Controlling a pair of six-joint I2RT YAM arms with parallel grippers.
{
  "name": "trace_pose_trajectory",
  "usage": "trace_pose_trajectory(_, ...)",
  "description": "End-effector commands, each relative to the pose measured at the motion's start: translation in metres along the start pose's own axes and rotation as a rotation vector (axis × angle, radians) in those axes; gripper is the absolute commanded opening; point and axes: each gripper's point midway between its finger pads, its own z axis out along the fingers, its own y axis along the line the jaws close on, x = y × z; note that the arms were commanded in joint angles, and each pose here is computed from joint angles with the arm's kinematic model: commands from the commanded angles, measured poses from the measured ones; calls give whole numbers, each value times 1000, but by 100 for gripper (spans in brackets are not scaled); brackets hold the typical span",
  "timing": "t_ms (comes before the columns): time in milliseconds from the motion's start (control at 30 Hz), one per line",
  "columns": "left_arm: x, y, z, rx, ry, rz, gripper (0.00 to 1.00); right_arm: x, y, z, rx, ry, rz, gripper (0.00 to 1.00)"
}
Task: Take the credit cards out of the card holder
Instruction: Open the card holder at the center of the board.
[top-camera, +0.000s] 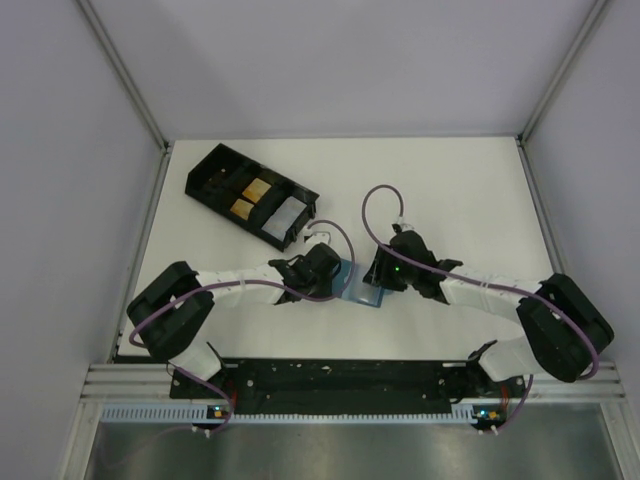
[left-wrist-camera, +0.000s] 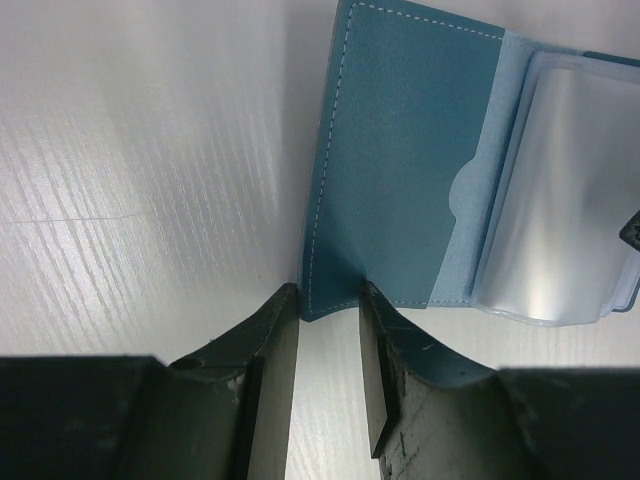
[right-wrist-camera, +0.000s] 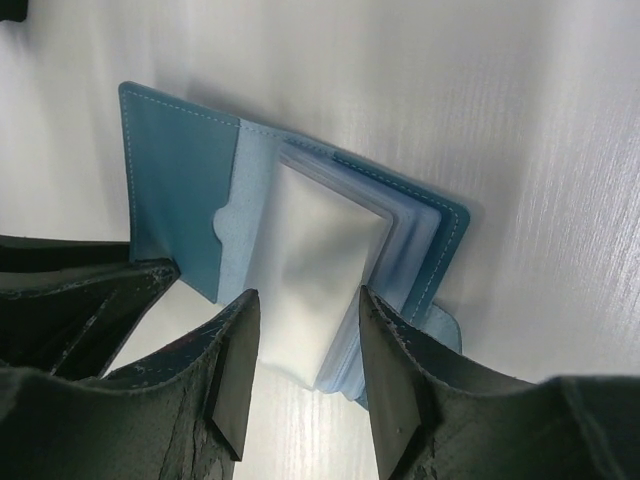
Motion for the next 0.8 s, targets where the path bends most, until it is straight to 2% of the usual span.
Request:
trace_pose_trajectory(0,12,3,-3,1,35,0,35,0,-1,5,5,4,16,44)
trace_pose_trajectory(433,13,-1,-3,13,39,3,35,-5,15,5,-69,0,8,41)
trace_pose_trajectory(767,11,-7,-7,48,27,-11,37,-14,45,2,-179,2,-25,41)
